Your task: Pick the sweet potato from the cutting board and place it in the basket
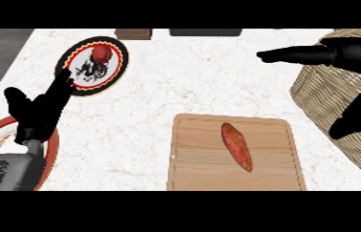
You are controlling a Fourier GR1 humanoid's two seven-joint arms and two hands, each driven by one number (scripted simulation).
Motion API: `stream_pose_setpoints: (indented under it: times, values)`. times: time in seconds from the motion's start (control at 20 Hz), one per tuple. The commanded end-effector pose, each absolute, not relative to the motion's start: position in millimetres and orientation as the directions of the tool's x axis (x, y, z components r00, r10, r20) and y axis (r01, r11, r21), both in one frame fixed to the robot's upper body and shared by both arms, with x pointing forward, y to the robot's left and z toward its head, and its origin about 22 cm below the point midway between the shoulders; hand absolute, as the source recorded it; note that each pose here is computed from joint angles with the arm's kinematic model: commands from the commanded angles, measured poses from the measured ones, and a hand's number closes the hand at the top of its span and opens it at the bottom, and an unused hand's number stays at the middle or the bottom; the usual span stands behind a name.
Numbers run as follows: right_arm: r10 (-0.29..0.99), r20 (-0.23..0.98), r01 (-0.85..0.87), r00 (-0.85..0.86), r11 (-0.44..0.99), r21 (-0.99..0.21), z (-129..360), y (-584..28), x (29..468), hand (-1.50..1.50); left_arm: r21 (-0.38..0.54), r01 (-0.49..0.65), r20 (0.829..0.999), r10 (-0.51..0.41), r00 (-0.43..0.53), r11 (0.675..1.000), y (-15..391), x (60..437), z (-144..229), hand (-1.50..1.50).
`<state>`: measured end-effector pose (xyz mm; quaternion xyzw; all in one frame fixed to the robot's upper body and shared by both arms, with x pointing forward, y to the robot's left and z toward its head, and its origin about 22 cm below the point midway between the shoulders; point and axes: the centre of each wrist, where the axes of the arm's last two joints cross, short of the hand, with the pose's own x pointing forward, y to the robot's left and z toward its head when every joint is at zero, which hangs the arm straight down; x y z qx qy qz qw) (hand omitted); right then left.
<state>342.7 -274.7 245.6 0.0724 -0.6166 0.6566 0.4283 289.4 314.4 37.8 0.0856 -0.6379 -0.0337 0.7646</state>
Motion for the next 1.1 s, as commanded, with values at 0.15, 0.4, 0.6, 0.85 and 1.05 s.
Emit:
stream_pose_setpoints:
  times: [0.15, 0.4, 0.6, 0.85, 1.05]
  values:
    - [0.391, 0.673, -0.672, -0.628, 0.165, -0.722, 164.5, -262.5, 340.0, -1.50, 0.176, -0.054, 0.969, -0.163, 0.185, 0.983, 322.6, 279.6, 31.0, 0.00]
    - [0.341, 0.700, -0.674, -0.627, 0.213, -0.708, 117.4, -253.9, 334.8, -1.50, 0.188, -0.049, 0.967, -0.176, 0.183, 0.981, 342.1, 295.1, 45.8, 0.00]
    - [0.301, 0.766, -0.732, -0.568, 0.242, -0.637, 108.9, -227.5, 341.9, -1.50, 0.167, -0.058, 0.970, -0.154, 0.189, 0.984, 318.4, 294.3, 34.6, 0.00]
    - [0.413, 0.685, -0.700, -0.600, 0.143, -0.700, 58.7, -198.1, 319.7, -1.50, 0.192, -0.063, 0.966, -0.177, 0.190, 0.979, 323.7, 291.8, 42.4, 0.00]
    - [0.425, 0.664, -0.697, -0.616, 0.101, -0.710, 70.8, -206.5, 350.7, -1.50, 0.173, -0.049, 0.969, -0.161, 0.188, 0.984, 321.9, 295.4, 35.1, 0.00]
